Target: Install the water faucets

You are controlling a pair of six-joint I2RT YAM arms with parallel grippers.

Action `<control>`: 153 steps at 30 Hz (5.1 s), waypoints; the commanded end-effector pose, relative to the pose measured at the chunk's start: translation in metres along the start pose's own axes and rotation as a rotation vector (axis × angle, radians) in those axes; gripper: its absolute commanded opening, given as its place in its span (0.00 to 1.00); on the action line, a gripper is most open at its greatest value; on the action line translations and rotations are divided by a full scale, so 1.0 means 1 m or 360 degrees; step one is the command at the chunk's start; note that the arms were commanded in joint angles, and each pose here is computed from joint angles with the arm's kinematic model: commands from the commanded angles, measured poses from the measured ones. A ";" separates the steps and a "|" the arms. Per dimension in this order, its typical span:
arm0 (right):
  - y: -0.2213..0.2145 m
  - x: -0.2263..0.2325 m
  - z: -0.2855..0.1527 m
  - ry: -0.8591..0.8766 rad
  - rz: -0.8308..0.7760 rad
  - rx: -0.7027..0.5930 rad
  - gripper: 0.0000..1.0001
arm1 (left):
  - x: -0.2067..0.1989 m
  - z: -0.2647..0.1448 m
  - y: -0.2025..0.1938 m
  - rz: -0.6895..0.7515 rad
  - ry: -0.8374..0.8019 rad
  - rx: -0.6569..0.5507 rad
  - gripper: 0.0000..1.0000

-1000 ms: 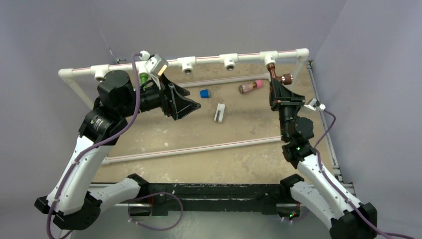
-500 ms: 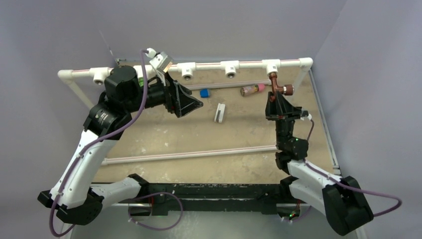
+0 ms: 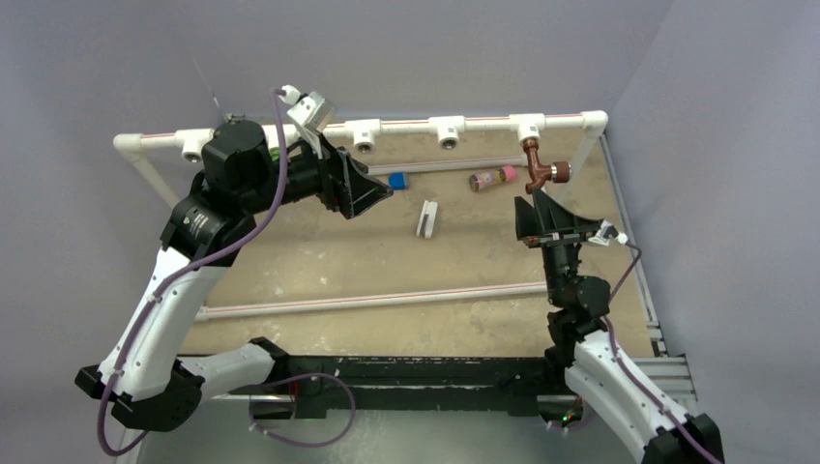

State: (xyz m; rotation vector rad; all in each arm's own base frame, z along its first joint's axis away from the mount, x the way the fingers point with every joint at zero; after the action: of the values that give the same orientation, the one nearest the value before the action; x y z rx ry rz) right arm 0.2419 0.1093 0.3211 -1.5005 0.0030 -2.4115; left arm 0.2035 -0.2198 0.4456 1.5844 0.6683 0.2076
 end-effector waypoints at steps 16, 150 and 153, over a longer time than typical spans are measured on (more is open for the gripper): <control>0.030 0.025 -0.012 -0.0484 -0.1537 0.0042 0.92 | -0.002 -0.009 0.007 0.0118 0.0019 -0.0057 0.74; 0.026 0.042 0.141 -0.0065 -0.0633 -0.0426 0.00 | -0.022 -0.008 -0.018 0.0128 -0.0083 0.0044 0.77; 0.042 0.035 0.148 -0.0106 -0.0459 -0.0425 0.00 | -0.021 -0.006 -0.019 0.0116 -0.0082 0.0053 0.77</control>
State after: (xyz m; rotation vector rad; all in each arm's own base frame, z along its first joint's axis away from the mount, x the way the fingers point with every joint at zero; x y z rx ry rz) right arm 0.3646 0.1097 0.3693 -2.0201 -0.2766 -2.7451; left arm 0.1795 -0.2232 0.4307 1.6496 0.5777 0.2253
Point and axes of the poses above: each gripper's point midway between its finger pads, its own z axis out along the fingers, its own x axis along the line the jaws close on, y = z × x, the point moved 2 cm from there along -z, back along the fingers, and after that the axes turned 6 degrees about z, right-handed, at the moved point
